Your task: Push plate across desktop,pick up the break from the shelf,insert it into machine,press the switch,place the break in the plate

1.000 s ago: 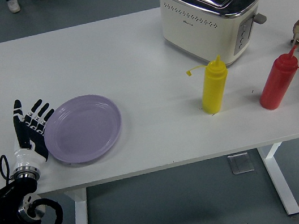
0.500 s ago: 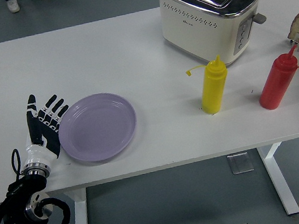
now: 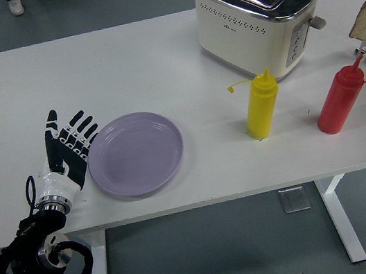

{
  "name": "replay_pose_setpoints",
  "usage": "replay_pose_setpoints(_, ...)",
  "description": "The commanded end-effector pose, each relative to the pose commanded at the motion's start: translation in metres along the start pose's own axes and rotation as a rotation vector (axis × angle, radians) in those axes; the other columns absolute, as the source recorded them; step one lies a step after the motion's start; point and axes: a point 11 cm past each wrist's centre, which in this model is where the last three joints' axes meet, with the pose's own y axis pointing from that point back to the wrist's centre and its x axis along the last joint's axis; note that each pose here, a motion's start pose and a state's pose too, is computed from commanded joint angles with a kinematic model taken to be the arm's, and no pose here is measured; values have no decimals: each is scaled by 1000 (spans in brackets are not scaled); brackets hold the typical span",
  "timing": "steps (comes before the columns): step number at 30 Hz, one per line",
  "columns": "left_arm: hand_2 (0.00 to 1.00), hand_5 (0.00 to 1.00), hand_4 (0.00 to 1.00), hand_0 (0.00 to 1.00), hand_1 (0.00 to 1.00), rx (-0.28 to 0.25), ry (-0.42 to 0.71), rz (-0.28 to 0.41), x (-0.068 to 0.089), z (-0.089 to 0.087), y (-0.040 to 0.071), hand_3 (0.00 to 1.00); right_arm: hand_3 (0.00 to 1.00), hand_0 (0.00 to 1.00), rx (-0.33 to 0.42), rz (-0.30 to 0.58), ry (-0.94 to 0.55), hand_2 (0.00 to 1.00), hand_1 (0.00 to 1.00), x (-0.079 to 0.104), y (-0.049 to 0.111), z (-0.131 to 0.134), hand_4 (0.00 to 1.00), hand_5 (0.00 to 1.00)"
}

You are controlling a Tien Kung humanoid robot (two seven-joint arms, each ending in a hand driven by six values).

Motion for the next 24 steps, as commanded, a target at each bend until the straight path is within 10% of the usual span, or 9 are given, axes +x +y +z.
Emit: replay_pose_setpoints(24, 778, 998, 780, 866, 805, 39, 22, -71, -29, -7, -3, 766, 481, 466, 122, 104, -132, 455, 476, 71, -15, -58, 171, 2)
